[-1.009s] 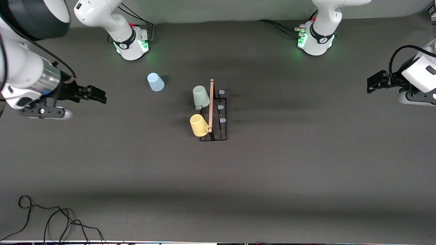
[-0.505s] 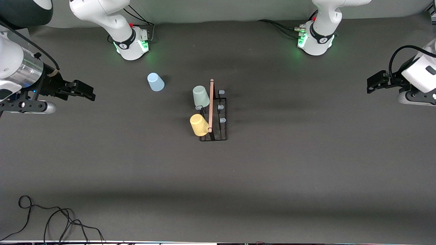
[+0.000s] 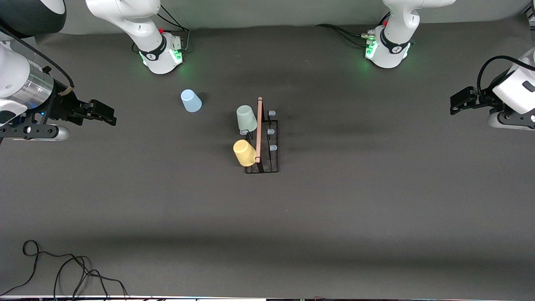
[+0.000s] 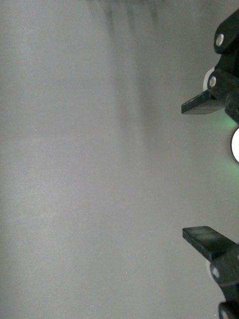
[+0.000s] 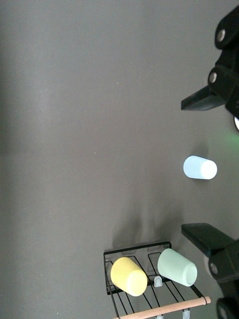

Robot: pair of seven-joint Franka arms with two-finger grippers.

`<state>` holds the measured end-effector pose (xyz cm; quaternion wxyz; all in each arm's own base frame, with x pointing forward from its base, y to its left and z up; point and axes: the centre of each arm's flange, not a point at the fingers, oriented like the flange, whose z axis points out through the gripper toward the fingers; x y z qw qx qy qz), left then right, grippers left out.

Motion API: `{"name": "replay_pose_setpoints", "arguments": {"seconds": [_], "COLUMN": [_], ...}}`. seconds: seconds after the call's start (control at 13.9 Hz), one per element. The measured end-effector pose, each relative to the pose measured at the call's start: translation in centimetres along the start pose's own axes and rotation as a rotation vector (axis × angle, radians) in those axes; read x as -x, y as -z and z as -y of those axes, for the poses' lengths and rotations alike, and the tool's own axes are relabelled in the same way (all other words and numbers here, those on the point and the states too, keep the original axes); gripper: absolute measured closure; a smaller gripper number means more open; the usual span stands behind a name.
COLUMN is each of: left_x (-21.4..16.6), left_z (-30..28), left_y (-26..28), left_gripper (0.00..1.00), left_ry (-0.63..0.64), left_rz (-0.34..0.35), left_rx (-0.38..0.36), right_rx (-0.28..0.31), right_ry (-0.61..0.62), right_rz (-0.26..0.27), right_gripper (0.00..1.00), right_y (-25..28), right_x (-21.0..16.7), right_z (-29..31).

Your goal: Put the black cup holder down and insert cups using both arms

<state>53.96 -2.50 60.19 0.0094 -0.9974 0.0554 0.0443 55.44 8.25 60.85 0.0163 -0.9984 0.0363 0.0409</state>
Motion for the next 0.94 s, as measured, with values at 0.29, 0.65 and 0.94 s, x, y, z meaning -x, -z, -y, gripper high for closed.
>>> {"name": "replay_pose_setpoints", "arguments": {"seconds": [0.29, 0.65, 0.94], "left_x": [0.0, 0.0, 0.0], "left_z": [0.0, 0.0, 0.0], "left_y": [0.0, 0.0, 0.0], "left_gripper": [0.0, 0.0, 0.0], "left_ry": [0.0, 0.0, 0.0], "left_rz": [0.0, 0.0, 0.0], "left_rx": [0.0, 0.0, 0.0], "right_rx": [0.019, 0.016, 0.015], "right_ry": [0.002, -0.024, -0.046], "right_rz": [-0.014, -0.03, -0.035], "right_gripper": [0.0, 0.0, 0.0], "right_y": [0.2, 0.7, 1.0], "right_x": [0.0, -0.2, -0.2], "right_z": [-0.1, -1.5, -2.7]}}
